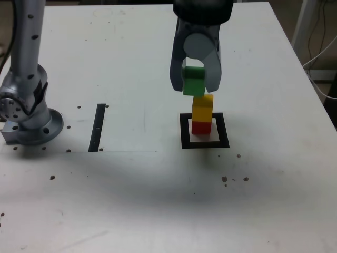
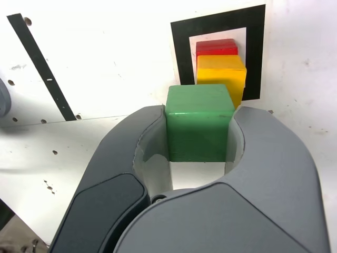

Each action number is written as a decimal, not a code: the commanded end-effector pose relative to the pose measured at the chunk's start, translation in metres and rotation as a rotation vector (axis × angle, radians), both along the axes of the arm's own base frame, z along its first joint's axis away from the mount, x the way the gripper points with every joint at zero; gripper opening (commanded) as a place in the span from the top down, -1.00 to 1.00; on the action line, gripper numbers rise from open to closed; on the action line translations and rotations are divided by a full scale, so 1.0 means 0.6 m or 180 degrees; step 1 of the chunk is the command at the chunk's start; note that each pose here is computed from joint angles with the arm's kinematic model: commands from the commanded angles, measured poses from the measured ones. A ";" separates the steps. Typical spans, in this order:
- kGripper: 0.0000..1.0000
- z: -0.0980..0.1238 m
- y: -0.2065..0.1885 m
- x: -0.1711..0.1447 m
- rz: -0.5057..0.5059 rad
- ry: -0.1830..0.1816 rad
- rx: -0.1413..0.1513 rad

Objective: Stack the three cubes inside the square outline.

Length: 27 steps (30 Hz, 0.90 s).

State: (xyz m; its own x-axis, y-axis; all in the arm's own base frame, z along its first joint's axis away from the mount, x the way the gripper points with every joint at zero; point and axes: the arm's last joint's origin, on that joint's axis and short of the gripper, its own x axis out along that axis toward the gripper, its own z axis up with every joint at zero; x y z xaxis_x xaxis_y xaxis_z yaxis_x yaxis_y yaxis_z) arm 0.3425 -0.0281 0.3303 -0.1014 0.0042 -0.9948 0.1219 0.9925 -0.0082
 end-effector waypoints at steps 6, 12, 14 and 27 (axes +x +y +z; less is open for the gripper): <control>0.44 -0.014 0.001 0.014 -0.0010 -0.0015 -0.0049; 0.44 -0.028 0.006 0.025 -0.0017 0.0020 -0.0065; 0.44 -0.031 0.007 0.027 -0.0018 0.0034 -0.0068; -0.99 -0.041 0.010 0.028 -0.0072 0.0063 -0.0096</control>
State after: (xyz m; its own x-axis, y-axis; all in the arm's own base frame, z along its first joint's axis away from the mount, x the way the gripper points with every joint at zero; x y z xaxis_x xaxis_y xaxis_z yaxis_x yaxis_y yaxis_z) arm 0.3596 -0.0226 0.3052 -0.1231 -0.0239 -0.9921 0.1445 0.9886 -0.0417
